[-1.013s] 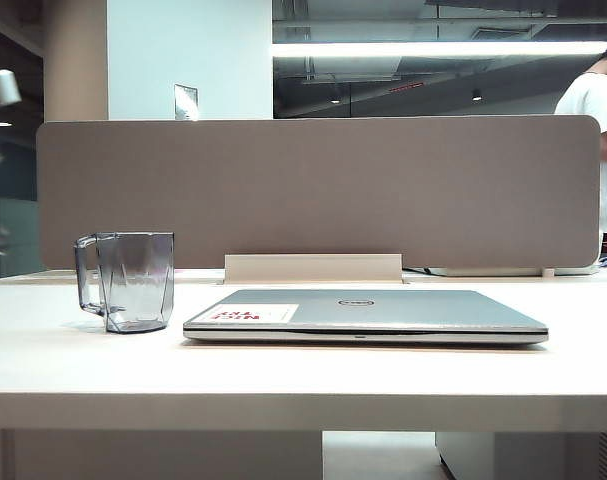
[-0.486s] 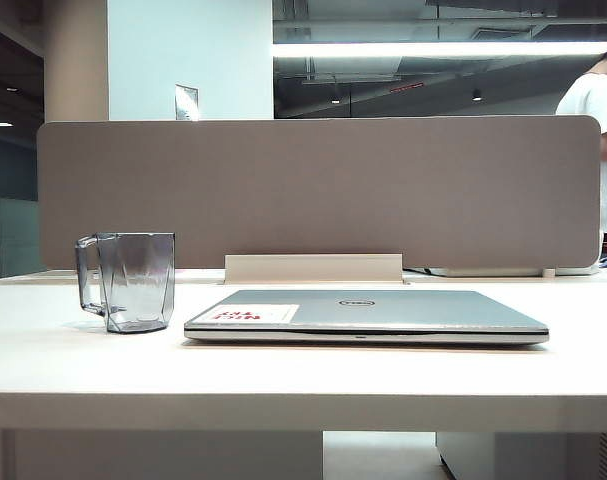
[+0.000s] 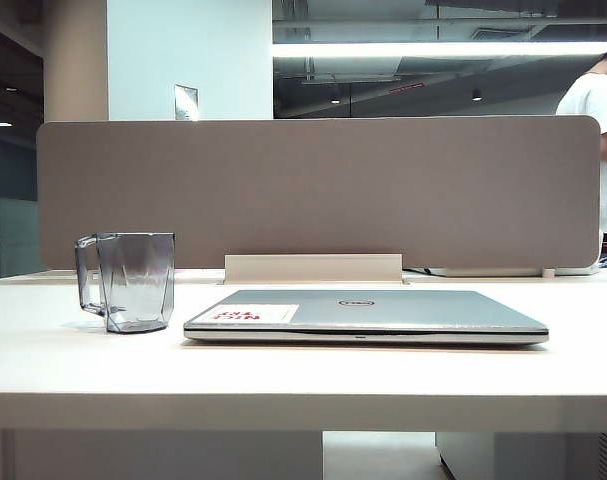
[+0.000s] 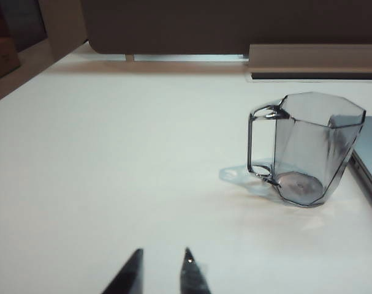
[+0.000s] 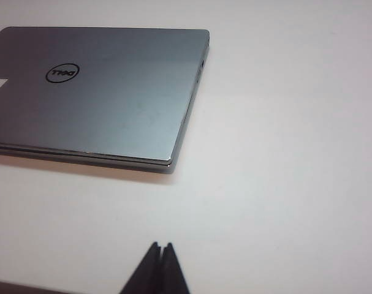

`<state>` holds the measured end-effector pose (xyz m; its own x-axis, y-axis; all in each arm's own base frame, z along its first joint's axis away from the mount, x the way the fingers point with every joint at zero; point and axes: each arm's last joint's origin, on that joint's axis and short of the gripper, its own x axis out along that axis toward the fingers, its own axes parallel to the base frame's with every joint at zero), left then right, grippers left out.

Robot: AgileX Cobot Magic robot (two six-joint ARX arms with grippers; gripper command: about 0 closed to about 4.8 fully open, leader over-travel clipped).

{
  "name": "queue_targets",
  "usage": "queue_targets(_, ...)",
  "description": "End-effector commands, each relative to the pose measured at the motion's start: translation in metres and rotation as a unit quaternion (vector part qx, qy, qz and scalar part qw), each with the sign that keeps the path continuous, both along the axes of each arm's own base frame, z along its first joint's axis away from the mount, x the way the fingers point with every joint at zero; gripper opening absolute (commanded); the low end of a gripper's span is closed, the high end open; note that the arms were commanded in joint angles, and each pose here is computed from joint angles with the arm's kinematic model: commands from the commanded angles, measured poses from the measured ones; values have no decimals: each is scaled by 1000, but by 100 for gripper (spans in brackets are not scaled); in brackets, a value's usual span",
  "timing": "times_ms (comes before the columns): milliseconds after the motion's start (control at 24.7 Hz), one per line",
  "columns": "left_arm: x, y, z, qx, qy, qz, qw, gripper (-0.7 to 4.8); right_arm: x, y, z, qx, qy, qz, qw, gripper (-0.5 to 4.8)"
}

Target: Pick up the water cup and place it on the left side of the laptop.

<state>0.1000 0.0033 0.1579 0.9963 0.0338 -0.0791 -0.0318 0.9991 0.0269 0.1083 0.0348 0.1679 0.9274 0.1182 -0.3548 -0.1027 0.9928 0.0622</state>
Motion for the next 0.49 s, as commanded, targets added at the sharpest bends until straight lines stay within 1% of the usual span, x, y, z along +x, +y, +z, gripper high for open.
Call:
queue_targets(41, -2, 0, 1, 0, -6, -2, 1000, 76, 0, 0, 1, 2, -4, -3, 1000, -5)
queue_targets(486, -3, 0, 2, 0, -8, -3, 1000, 76, 0, 0, 1, 3, -4, -3, 1000, -5)
